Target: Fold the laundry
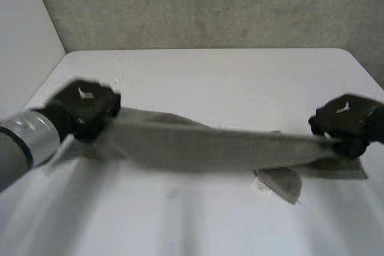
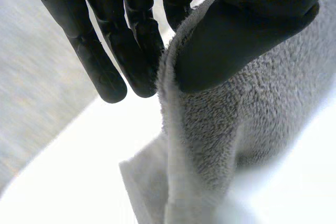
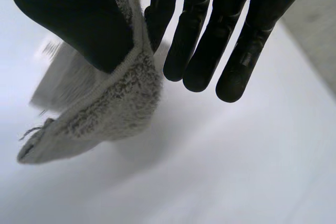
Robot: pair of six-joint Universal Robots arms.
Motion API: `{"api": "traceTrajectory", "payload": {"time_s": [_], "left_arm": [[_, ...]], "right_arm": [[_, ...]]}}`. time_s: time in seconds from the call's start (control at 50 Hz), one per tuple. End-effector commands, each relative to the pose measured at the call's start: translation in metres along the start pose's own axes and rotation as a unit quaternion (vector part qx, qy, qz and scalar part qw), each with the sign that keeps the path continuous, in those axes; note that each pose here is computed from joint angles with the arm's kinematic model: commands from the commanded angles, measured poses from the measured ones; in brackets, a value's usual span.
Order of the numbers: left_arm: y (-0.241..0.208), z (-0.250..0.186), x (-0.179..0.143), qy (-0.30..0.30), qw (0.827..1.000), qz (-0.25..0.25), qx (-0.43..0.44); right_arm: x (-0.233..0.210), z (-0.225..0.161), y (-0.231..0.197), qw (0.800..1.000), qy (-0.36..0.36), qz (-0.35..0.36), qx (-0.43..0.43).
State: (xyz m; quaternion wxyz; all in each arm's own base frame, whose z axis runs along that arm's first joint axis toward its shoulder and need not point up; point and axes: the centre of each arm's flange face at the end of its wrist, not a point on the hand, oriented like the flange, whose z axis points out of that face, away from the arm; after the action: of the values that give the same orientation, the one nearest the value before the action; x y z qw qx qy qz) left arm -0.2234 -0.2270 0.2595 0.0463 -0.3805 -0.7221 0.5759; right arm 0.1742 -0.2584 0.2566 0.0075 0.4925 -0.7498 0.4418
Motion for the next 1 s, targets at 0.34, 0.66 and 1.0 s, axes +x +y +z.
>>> {"api": "traceTrajectory", "payload": {"time_s": [0.34, 0.66, 1.0], "left_arm": [[-0.154, 0.105, -0.092, -0.212, 0.921, 0.113, 0.307], [-0.100, 0.114, -0.068, -0.171, 0.942, 0.048, 0.285], [0.052, 0.111, 0.011, -0.051, 0.996, 0.033, 0.070]], "right_arm": [[0.116, 0.019, -0.144, 0.861, 0.388, -0.079, 0.318], [0.080, 0.040, -0.109, 0.883, 0.353, -0.068, 0.302], [-0.019, 0.094, -0.011, 0.967, 0.150, -0.103, 0.180]]}}
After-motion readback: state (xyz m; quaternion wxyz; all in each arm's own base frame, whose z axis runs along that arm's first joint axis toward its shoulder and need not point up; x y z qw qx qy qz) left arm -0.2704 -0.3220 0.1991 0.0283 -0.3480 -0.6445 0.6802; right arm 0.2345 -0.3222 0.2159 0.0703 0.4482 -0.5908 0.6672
